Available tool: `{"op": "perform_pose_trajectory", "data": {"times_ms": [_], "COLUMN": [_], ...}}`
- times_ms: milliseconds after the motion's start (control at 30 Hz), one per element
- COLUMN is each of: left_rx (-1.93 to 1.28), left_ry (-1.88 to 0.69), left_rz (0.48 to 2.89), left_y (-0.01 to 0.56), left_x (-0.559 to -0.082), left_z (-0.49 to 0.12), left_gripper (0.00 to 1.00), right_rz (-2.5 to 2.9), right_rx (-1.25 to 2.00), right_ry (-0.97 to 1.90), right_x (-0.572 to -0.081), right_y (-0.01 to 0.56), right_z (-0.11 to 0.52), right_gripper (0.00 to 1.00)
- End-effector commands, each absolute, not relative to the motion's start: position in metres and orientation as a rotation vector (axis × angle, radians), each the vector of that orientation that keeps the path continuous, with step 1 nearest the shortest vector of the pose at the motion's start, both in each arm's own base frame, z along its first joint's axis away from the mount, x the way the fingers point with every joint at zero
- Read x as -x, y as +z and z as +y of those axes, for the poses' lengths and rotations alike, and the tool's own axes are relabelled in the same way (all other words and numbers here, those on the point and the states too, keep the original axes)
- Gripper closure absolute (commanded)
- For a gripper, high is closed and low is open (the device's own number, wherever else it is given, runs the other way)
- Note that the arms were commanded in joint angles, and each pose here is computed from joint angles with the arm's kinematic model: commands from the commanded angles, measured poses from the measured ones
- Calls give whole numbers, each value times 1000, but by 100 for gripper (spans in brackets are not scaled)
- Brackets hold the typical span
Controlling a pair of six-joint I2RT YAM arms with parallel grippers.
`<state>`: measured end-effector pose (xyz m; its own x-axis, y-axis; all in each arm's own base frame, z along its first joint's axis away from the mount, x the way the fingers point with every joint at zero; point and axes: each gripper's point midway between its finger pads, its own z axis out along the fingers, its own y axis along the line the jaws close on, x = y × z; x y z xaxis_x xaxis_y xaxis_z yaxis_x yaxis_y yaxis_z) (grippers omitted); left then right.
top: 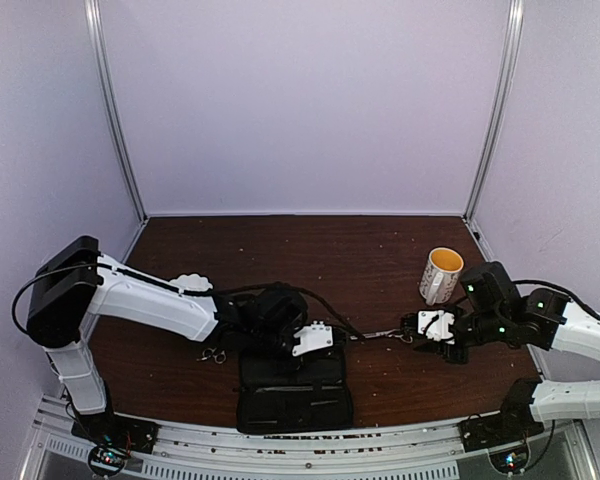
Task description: Sort the hair-cutting tools
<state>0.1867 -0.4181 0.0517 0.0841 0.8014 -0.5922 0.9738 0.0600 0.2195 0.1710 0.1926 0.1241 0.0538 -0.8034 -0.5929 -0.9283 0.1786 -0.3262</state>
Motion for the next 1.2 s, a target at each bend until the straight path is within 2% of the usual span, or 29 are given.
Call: {"op": "perform_pose_trajectory", "data": {"times_ms": [0, 100, 267, 367, 600, 733, 1167], "left_rx": [-1775, -1763, -1732, -1713, -1626, -1529, -1439], "left_ry": [-330, -284, -268, -297, -471, -494, -347], "left_rz": [1816, 1839, 1845, 1828, 1770, 1828, 1890], "left_y": [41, 40, 51, 66, 107, 108, 92], "left_x": [-189, -193, -198, -197, -192, -203, -205], "left_z": [-404, -399, -401, -407, -433, -446, -469], "left_gripper": [92, 88, 66, 58, 59, 60, 55], "right_rz": [1769, 1768, 1770, 1771, 1775, 1777, 1782], "right_rx": [1627, 1628, 1630, 1629, 1617, 1594, 1538], "right_ry": [231, 230, 231, 231, 222, 215, 190], "right_x": [-172, -172, -172, -172, -174, -176, -184], "right_y": [122, 122, 122, 122, 122, 125, 131], "right_z": [193, 193, 193, 192, 191, 190, 184], "right_gripper": [76, 76, 76, 75, 75, 75, 70]}}
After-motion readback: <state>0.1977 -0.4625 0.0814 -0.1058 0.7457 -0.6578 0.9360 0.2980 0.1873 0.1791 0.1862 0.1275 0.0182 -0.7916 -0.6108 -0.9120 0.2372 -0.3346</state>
